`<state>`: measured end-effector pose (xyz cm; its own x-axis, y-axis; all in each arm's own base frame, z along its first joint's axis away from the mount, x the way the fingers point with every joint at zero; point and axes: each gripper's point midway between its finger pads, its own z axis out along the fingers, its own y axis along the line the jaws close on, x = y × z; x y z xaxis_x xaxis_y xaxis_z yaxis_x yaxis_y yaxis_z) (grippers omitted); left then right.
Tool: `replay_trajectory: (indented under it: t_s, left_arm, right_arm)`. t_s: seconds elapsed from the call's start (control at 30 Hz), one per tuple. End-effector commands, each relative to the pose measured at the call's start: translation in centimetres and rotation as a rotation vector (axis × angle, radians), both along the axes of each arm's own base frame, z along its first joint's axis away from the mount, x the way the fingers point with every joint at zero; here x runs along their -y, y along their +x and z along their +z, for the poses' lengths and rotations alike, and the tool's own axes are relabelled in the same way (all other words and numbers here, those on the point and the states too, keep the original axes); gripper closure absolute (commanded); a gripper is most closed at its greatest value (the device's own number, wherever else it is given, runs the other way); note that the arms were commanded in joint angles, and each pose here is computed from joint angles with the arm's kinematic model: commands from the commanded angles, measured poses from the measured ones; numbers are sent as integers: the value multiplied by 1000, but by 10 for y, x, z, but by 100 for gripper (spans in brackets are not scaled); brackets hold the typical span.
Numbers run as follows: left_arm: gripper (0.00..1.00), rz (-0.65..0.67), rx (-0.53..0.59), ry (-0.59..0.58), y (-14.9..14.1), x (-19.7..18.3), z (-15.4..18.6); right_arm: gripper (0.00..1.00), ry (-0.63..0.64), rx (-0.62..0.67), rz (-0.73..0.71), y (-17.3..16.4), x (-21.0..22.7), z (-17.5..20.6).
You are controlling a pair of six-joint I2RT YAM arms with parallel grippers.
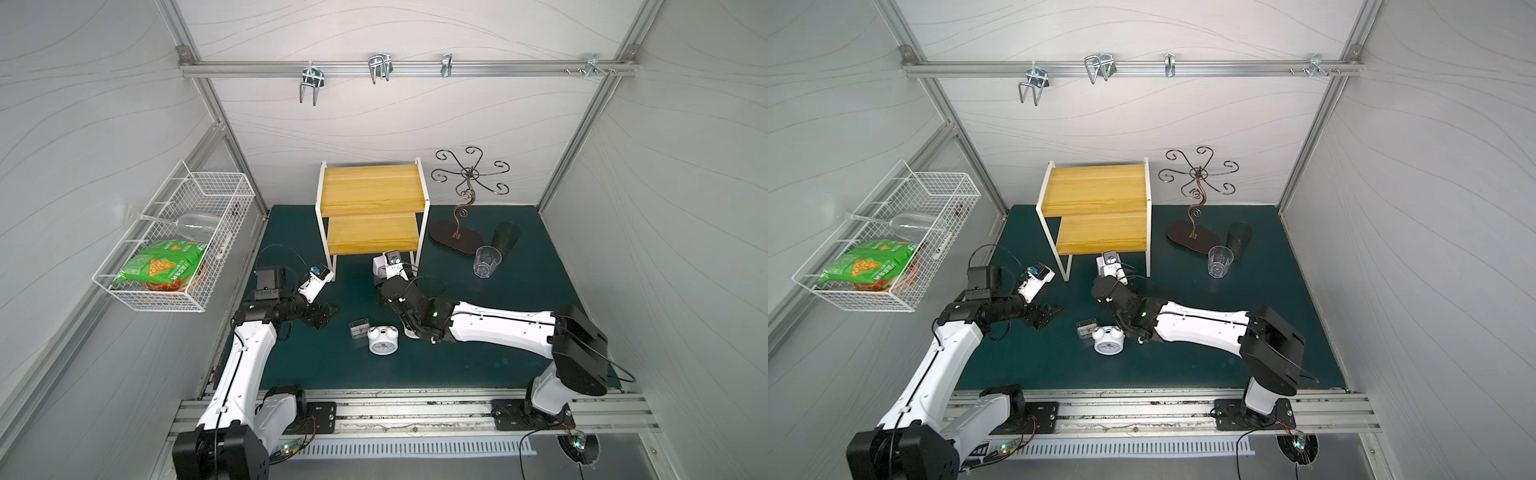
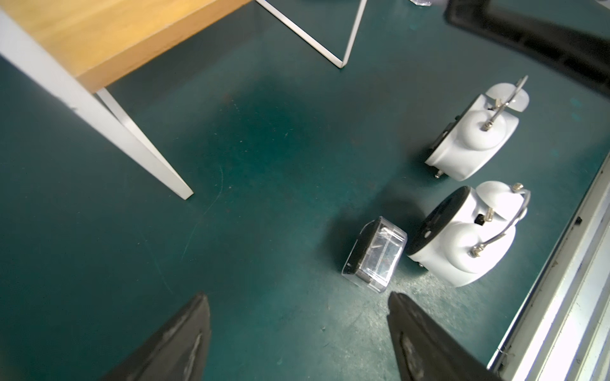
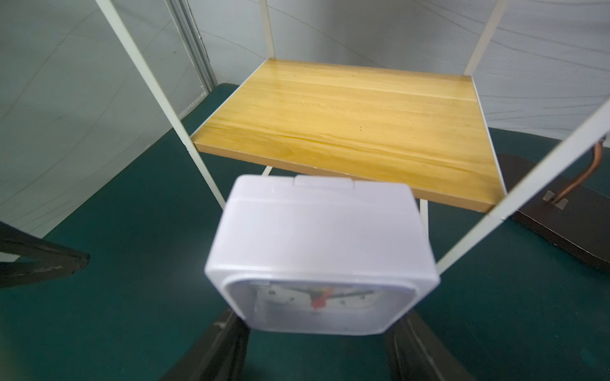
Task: Place the alarm clocks on the shelf by style
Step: Pick up the alarm from the center of the board, then place the alarm on the shelf.
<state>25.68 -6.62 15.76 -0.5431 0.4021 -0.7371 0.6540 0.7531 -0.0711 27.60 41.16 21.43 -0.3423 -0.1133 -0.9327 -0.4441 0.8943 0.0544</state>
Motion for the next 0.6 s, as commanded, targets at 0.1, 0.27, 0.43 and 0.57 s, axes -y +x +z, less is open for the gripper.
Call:
replay_trajectory:
  t_s: [0.1,0.27,0.43,0.57]
  left_arm:
    - [13,32,50,-41,5,-9,11]
    - [13,49,44,-51,4,-15,11]
    - [13,56,40,-52,0,-19,8]
    - [14,57,36,-47,-2,-21,5]
  right_arm:
    - [55,58,78,16,14,-43,23]
    - [55,64,86,6,24,-67,23]
    - [56,46,90,-16,37,-83,21]
    - [56,36,57,-40,51,-89,14]
